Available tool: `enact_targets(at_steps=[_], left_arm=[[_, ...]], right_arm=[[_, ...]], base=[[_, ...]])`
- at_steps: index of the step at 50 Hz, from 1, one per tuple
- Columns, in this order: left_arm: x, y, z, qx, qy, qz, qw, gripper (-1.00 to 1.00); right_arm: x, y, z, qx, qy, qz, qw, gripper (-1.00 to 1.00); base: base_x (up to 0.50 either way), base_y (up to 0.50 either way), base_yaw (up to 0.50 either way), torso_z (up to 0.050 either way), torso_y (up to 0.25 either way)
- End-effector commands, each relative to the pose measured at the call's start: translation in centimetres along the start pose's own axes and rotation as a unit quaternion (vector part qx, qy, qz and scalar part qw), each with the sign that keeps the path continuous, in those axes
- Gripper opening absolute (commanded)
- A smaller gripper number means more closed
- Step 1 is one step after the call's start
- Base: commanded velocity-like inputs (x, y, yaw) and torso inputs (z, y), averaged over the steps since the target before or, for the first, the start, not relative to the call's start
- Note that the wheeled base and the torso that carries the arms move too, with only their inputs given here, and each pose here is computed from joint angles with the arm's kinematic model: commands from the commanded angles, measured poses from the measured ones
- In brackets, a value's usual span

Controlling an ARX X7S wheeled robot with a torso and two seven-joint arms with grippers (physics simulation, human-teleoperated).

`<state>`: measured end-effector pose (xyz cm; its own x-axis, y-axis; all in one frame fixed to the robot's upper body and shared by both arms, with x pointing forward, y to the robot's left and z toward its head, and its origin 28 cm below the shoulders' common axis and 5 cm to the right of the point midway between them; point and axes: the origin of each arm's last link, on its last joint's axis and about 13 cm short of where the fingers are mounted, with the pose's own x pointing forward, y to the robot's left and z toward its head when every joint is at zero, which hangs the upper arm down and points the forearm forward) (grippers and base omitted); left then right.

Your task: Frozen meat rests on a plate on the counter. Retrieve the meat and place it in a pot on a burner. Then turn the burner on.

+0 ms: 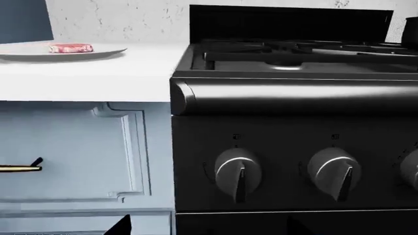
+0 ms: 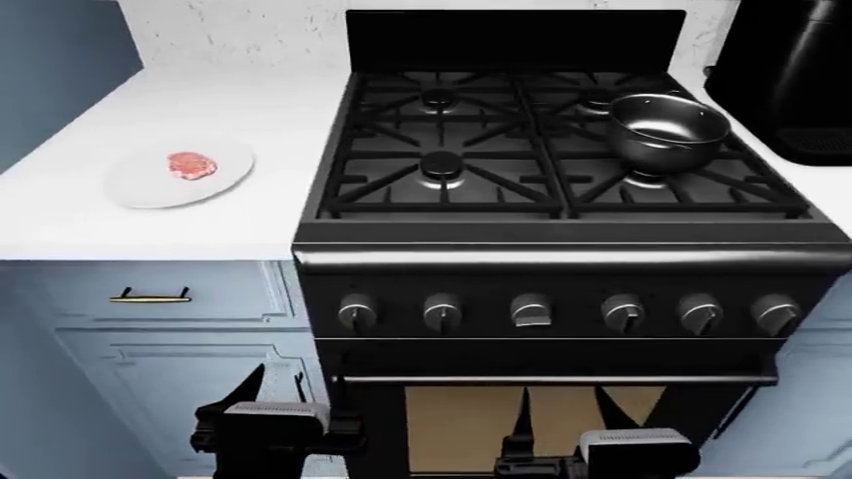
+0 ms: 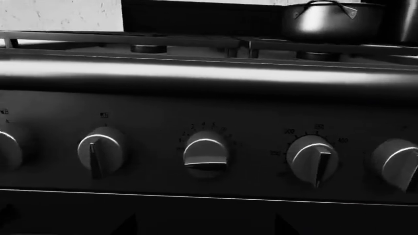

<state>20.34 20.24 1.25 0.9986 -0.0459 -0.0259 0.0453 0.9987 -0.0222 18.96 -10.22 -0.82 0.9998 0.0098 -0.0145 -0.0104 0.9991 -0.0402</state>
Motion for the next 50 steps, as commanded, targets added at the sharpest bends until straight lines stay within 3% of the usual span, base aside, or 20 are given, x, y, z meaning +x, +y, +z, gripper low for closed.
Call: enact_targets(at_steps=[1,35,50], left_arm=[[-0.2,0.0,0.0,-0.003,-0.002,0.003,1.0,1.0],[0.0,0.3,-0.5,-0.002,0.006,0.011,1.0,1.0],[0.2,0.5,0.3,0.01,0.023,0.01,1.0,1.0]], right_arm=[[1.4,1.4,1.2,0.011,-0.014,0.005,1.0,1.0],[1.2,1.2,1.0,0.006,-0.003,0.014,1.0,1.0],[1.3,1.4,2.3,0.005,0.013,0.028,1.0,1.0]], base=[[0.0,0.5,0.0,0.05,0.0],[0.0,0.5,0.0,0.05,0.0],[0.0,0.43,0.0,0.046,0.0]])
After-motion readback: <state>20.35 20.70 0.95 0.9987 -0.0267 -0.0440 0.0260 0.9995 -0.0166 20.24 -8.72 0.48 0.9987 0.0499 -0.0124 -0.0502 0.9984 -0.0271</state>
